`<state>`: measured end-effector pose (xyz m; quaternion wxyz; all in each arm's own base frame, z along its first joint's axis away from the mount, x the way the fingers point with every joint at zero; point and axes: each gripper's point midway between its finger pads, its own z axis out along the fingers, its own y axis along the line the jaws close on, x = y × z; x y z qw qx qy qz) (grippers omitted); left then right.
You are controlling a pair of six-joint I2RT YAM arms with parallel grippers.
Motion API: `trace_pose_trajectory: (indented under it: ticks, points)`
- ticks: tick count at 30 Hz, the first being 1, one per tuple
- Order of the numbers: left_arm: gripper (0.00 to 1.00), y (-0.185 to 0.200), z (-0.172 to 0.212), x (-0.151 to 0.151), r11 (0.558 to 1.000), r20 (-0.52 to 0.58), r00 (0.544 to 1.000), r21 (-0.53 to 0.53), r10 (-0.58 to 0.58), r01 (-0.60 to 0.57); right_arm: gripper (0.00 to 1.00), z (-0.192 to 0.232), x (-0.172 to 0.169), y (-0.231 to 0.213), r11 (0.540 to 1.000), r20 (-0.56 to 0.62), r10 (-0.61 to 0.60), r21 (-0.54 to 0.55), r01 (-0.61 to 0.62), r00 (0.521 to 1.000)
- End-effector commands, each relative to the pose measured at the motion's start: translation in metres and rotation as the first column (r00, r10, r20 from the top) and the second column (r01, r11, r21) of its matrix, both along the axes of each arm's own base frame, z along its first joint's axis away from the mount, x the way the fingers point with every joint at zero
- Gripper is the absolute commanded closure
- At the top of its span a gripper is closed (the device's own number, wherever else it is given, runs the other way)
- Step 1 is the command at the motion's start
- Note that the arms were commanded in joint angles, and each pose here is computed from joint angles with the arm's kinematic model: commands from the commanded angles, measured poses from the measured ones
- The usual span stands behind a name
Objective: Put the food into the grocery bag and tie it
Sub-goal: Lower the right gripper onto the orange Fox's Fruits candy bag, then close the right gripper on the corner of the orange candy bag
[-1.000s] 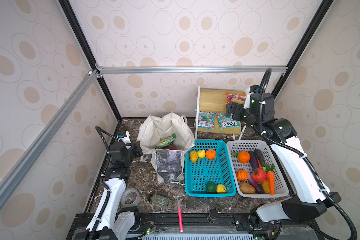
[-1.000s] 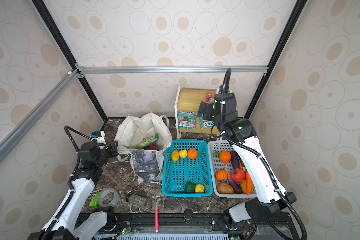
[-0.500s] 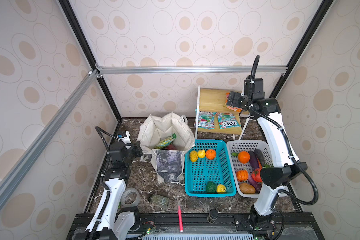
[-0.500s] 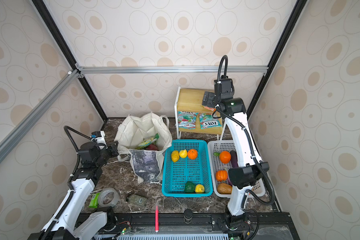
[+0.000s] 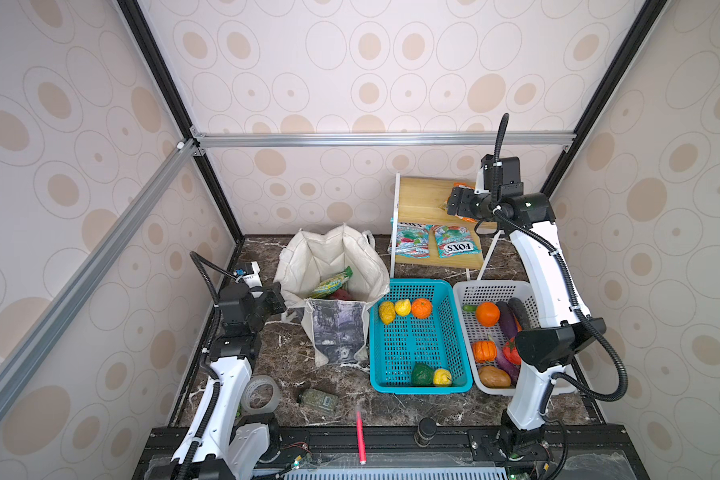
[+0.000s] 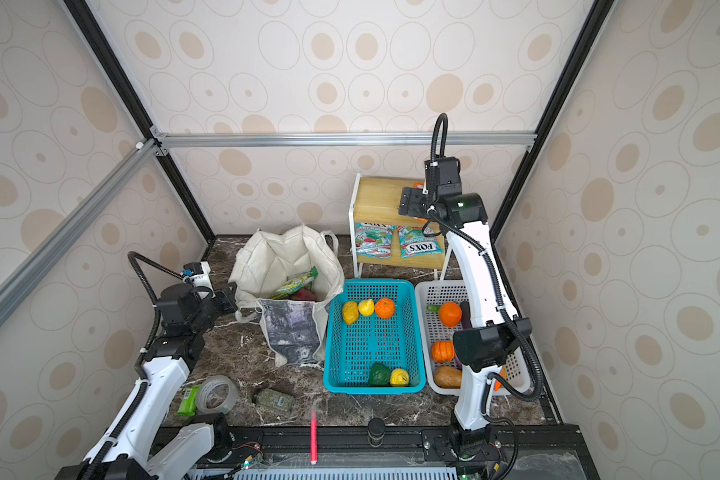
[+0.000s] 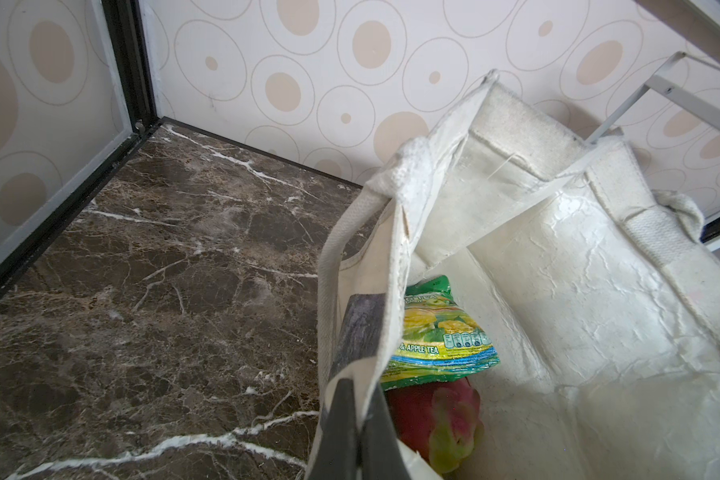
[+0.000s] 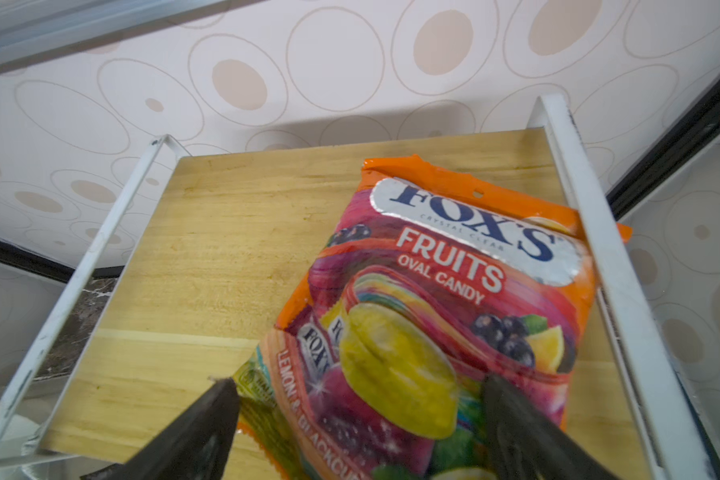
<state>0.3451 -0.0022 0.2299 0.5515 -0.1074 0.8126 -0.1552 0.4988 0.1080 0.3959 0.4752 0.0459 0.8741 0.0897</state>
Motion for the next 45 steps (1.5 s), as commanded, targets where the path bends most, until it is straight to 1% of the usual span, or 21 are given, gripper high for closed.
trace_pose_trajectory:
  ticks: [1,5,8,12,14,16,18,20,21,22,26,29,32,35,38,41,43,45]
  points:
    - [1.00,-0.001,0.018,0.003,1.000,0.045,0.999,0.001,-0.010,0.010,0.07,0.004,0.001,0.016,0.998,0.004,0.050,0.029,-0.051,0.999]
    - [1.00,0.000,0.019,0.003,1.000,0.049,0.999,0.003,-0.006,0.006,0.06,0.021,-0.006,0.010,0.999,0.039,0.019,0.036,-0.021,0.999]
    - [1.00,0.000,0.019,0.003,1.000,0.050,0.999,0.003,-0.007,0.007,0.01,0.038,-0.021,-0.001,0.999,0.067,-0.027,0.048,0.024,0.997]
    - [1.00,0.000,0.020,0.003,1.000,0.052,0.999,0.002,-0.006,0.006,0.00,0.059,-0.046,-0.027,0.983,0.125,-0.169,0.099,0.157,0.978]
    - [1.00,-0.001,0.020,0.003,1.000,0.051,0.999,0.001,-0.011,0.011,0.00,0.056,-0.060,-0.038,0.967,0.123,-0.230,0.145,0.212,0.965]
    - [1.00,-0.001,0.021,0.002,1.000,0.056,0.998,0.000,-0.012,0.012,0.00,0.059,-0.074,-0.048,0.948,0.155,-0.282,0.197,0.250,0.947]
    - [1.00,0.000,0.021,0.002,1.000,0.058,0.998,0.002,-0.009,0.009,0.00,0.058,-0.088,-0.053,0.929,0.211,-0.310,0.276,0.248,0.927]
    - [1.00,-0.001,0.022,0.002,1.000,0.059,0.998,0.000,-0.009,0.009,0.00,0.060,-0.095,-0.050,0.920,0.287,-0.277,0.354,0.167,0.917]
    - [1.00,-0.001,0.021,0.002,1.000,0.057,0.998,0.001,-0.009,0.009,0.00,0.060,-0.097,-0.050,0.915,0.295,-0.264,0.378,0.142,0.918]
    - [1.00,-0.001,0.022,0.002,1.000,0.059,0.998,0.000,-0.011,0.011,0.01,0.058,-0.098,-0.049,0.911,0.277,-0.252,0.390,0.131,0.927]
    - [1.00,-0.001,0.022,0.002,1.000,0.058,0.998,0.000,-0.013,0.013,0.00,0.040,-0.089,-0.046,0.912,0.145,-0.226,0.379,0.157,0.963]
    - [1.00,-0.001,0.022,0.001,1.000,0.061,0.998,0.002,-0.010,0.010,0.00,0.031,-0.080,-0.037,0.905,0.099,-0.185,0.404,0.130,0.978]
    - [1.00,-0.001,0.023,0.001,1.000,0.062,0.998,0.006,-0.008,0.007,0.06,0.024,-0.072,-0.027,0.879,0.073,-0.159,0.464,0.108,0.985]
    - [1.00,0.000,0.023,0.001,1.000,0.061,0.998,0.006,-0.007,0.007,0.11,0.013,-0.064,-0.024,0.852,0.027,-0.154,0.509,0.119,0.988]
    - [1.00,-0.001,0.023,0.001,1.000,0.061,0.998,0.006,-0.010,0.010,0.18,0.002,-0.056,-0.028,0.833,-0.013,-0.172,0.531,0.153,0.985]
    - [1.00,-0.001,0.024,0.001,1.000,0.063,0.998,0.004,-0.012,0.012,0.28,-0.007,-0.049,-0.034,0.807,-0.037,-0.186,0.564,0.174,0.982]
    - [1.00,-0.001,0.024,0.001,1.000,0.063,0.998,0.004,-0.010,0.010,0.32,-0.012,-0.046,-0.036,0.790,-0.055,-0.184,0.586,0.181,0.981]
    - [1.00,-0.001,0.024,0.001,1.000,0.065,0.998,0.004,-0.011,0.010,0.37,-0.016,-0.044,-0.038,0.782,-0.064,-0.185,0.595,0.186,0.981]
